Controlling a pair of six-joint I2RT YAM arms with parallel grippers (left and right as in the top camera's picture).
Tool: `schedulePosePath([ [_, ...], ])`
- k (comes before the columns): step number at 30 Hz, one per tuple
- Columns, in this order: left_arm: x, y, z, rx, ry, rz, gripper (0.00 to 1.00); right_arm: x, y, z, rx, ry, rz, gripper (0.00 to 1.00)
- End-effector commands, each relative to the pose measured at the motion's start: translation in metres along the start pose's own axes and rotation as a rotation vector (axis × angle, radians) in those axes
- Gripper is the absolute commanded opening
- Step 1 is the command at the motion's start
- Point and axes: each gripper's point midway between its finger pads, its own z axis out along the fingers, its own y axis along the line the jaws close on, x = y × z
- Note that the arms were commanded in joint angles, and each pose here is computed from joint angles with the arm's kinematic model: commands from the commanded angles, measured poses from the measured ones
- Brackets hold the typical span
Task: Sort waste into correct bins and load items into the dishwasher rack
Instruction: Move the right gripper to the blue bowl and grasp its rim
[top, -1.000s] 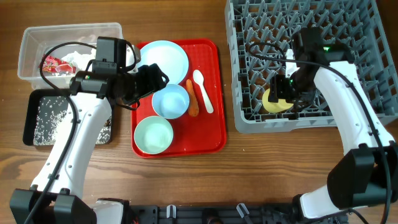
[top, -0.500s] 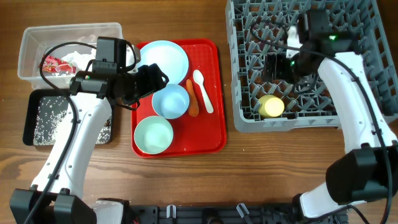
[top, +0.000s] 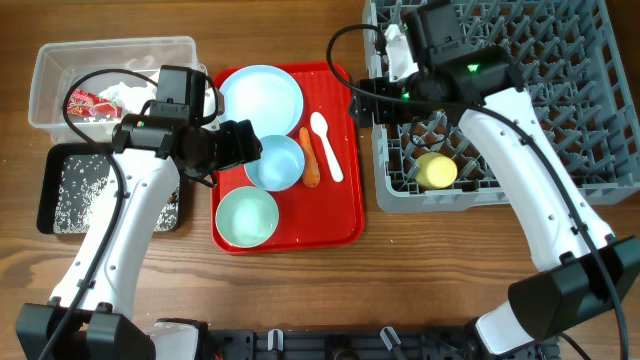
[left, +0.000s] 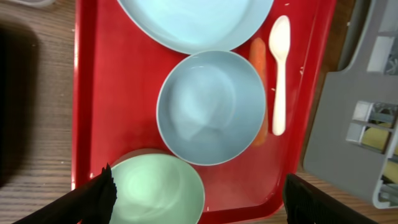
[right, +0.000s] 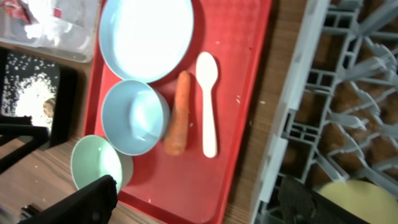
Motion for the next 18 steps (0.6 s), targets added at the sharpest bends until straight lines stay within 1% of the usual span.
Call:
schedulePosePath([
  [1,-0.002,0.007,-0.004,-0.050,-0.019,0.026,0.84,0.001,0.017,0.009,-0.028,0.002,0.014,0.83],
  [3,-0.003,0.008,-0.004,-0.056,-0.024,0.025,0.84,0.002,0.024,0.018,-0.035,0.012,0.013,0.82],
  [6,-0.003,0.006,-0.003,-0.053,-0.026,0.034,0.84,0.008,0.037,0.043,-0.045,0.054,0.003,0.82],
  [9,0.005,-0.005,0.006,-0.052,0.007,0.148,0.82,0.004,0.036,0.054,-0.047,0.050,0.012,0.82],
  [13,0.018,-0.025,0.036,-0.091,0.057,0.307,0.81,-0.010,0.027,0.042,-0.065,0.006,0.051,0.82],
  [15,0.023,-0.032,0.051,-0.121,0.070,0.349,0.79,-0.013,0.028,0.037,-0.108,0.002,0.043,0.82],
  [16,0.024,-0.034,0.058,-0.130,0.074,0.336,0.78,-0.012,0.028,0.036,-0.114,0.008,0.047,0.82],
  [18,0.021,-0.029,0.065,-0.150,0.071,0.253,0.78,-0.009,0.032,0.040,-0.116,0.018,0.040,0.82],
])
